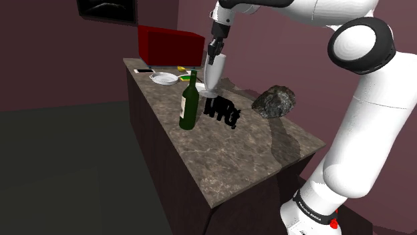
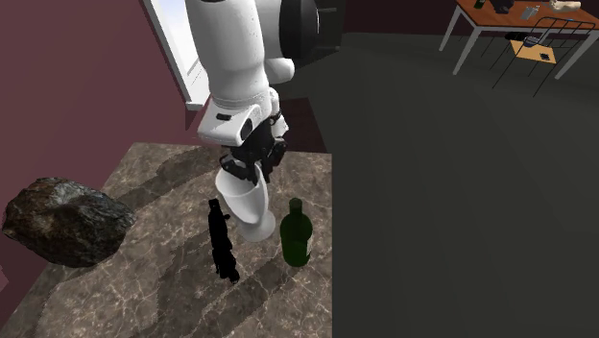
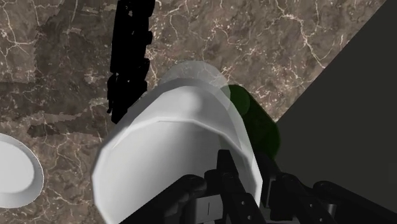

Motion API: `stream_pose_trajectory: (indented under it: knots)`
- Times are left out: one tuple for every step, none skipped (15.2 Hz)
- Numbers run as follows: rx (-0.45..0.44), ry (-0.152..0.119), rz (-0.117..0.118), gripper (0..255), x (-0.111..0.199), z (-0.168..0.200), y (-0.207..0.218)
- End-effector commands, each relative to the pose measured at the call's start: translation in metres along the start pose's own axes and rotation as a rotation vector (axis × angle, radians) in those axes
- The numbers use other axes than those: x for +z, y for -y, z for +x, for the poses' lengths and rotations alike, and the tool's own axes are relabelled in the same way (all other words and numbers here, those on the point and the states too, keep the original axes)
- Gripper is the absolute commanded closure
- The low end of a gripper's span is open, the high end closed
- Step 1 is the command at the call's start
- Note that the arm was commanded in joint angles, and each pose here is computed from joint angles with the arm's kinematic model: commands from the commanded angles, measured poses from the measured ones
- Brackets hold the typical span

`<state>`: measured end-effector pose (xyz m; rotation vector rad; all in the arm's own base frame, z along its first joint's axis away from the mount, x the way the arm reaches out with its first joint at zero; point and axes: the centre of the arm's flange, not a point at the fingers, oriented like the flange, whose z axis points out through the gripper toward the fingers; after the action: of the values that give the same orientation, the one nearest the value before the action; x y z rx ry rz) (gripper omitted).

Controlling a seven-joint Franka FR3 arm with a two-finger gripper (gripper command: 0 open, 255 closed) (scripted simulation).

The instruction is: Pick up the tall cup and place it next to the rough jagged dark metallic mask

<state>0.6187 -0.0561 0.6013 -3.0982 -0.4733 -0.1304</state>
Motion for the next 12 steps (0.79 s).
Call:
stream_pose_trajectory:
  knots:
    - [0.000,-0.001,0.000,255,-0.011,0.001,0.000]
    - [0.000,-0.001,0.000,255,-0.016,0.001,0.000]
    - [0.000,-0.001,0.000,255,-0.021,0.002,0.000]
    - [0.000,-0.001,0.000,255,-0.026,0.002,-0.001]
    - [0.000,-0.001,0.000,255,-0.032,0.003,-0.001]
    - [0.000,-0.001,0.000,255,-0.037,0.003,-0.001]
    - [0.000,-0.001,0.000,255,-0.042,0.003,-0.001]
    - [0.000,-0.001,0.000,255,-0.048,0.004,-0.001]
    - [0.000,-0.001,0.000,255,-0.053,0.004,-0.001]
    - [0.000,-0.001,0.000,255,-0.058,0.005,-0.001]
    - [0.000,-0.001,0.000,255,-0.063,0.005,-0.001]
    - [0.000,-0.001,0.000,255,-0.069,0.006,-0.001]
